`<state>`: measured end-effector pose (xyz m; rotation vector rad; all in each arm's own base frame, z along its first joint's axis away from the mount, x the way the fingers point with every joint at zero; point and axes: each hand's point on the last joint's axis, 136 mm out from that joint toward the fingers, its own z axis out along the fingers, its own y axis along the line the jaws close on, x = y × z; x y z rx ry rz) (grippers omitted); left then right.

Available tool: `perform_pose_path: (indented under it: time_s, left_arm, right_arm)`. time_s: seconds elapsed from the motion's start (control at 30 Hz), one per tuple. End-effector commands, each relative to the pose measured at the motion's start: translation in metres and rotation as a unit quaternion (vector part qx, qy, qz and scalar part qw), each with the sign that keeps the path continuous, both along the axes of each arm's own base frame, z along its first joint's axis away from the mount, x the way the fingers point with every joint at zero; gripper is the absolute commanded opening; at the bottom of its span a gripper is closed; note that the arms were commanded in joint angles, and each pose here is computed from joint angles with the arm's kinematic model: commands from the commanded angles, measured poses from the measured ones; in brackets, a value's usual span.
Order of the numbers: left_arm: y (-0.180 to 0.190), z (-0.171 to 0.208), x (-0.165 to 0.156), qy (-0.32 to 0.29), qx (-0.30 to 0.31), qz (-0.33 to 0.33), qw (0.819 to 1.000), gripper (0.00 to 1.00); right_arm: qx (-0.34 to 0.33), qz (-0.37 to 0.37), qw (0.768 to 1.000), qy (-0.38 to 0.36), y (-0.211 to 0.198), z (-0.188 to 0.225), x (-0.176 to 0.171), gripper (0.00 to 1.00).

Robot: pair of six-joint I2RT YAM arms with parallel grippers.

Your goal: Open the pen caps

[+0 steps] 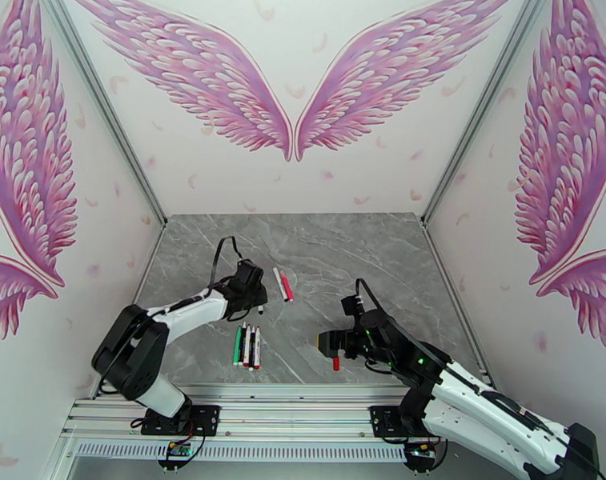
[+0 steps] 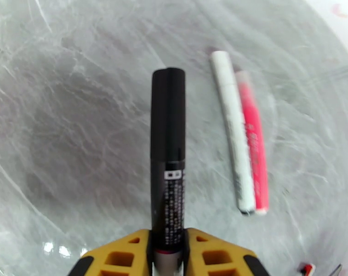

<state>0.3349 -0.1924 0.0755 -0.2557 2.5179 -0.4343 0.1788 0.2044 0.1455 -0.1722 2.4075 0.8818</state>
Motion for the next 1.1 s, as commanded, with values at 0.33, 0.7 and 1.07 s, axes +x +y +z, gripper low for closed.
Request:
perform_pose_path:
  time_s: [0.33,0.7,1.07]
  left_arm:
    - [-0.047,0.045,-0.085,-0.119,-0.062,-0.170,0.976,0.24]
    - [-0.092,0.048,-0.130,-0.134,-0.113,-0.260,0.950,0.23]
    - [-0.113,0.050,-0.139,-0.136,-0.119,-0.281,0.943,0.20]
  right_arm:
    - [0.111,-0.019,0.993,0.022,0.051,0.049,0.033,0.76]
    - [0.121,-0.020,0.991,0.048,0.077,0.050,0.053,0.70]
    - [0.125,-0.052,0.990,0.047,0.078,0.038,0.067,0.60]
